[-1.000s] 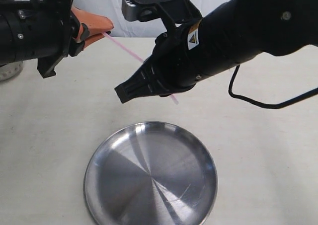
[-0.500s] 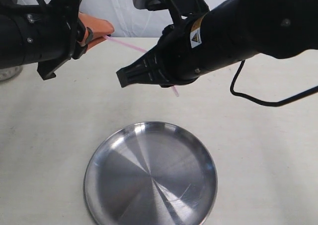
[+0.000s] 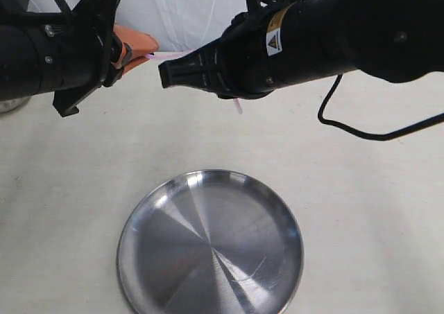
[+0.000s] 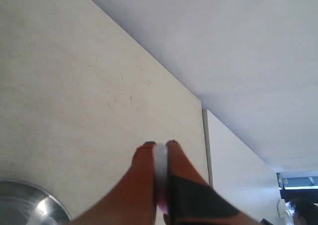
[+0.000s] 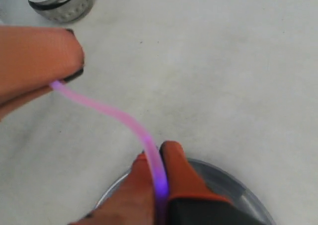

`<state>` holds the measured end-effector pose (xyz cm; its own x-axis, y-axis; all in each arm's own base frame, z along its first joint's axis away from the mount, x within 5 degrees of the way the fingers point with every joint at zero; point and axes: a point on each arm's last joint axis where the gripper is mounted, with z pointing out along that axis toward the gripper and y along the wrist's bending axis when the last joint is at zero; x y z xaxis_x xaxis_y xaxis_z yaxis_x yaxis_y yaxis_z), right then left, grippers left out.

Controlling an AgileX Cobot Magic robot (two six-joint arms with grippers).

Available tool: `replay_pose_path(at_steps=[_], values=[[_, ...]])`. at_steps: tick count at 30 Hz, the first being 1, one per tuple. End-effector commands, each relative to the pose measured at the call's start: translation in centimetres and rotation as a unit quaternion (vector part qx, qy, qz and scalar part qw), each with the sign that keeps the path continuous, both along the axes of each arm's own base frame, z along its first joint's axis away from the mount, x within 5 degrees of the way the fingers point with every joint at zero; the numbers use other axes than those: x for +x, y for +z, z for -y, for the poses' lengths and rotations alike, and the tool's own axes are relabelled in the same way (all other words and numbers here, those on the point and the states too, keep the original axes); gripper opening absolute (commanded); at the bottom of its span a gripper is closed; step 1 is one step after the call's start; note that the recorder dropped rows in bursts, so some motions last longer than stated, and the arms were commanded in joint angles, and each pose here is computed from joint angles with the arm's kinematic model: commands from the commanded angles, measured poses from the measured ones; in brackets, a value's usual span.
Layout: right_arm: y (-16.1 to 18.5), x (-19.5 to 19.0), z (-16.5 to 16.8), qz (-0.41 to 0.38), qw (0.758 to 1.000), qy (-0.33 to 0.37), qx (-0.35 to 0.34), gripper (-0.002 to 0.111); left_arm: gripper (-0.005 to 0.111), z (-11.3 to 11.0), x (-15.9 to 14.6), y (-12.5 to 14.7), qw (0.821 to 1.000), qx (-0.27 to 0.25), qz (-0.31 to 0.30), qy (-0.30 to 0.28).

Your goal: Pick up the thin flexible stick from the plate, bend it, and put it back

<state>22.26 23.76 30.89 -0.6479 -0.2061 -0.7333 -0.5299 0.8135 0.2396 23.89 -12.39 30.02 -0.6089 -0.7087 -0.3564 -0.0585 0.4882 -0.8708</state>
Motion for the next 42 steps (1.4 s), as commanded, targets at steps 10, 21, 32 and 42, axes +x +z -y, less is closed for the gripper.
replay_pose_path(at_steps=[10,21,32,42], values=[[1.8,0.7,-0.8,0.041,0.994,-0.02,0.1,0.0,0.0,1.8,-0.8,-0.3,0.997,-0.017,-0.006,-0.08],[0.5,1.3,-1.5,0.008,0.992,-0.044,0.118,0.0,0.0,1.9,-0.8,-0.3,0.996,-0.02,-0.008,-0.083],[0.6,1.5,-1.8,0.004,0.987,-0.055,0.15,0.0,0.0,1.8,-0.7,-0.3,0.997,-0.001,0.004,-0.081],[0.9,3.0,-0.5,0.004,0.979,-0.093,0.18,0.0,0.0,2.1,-0.4,-1.0,0.995,0.016,0.005,-0.098]])
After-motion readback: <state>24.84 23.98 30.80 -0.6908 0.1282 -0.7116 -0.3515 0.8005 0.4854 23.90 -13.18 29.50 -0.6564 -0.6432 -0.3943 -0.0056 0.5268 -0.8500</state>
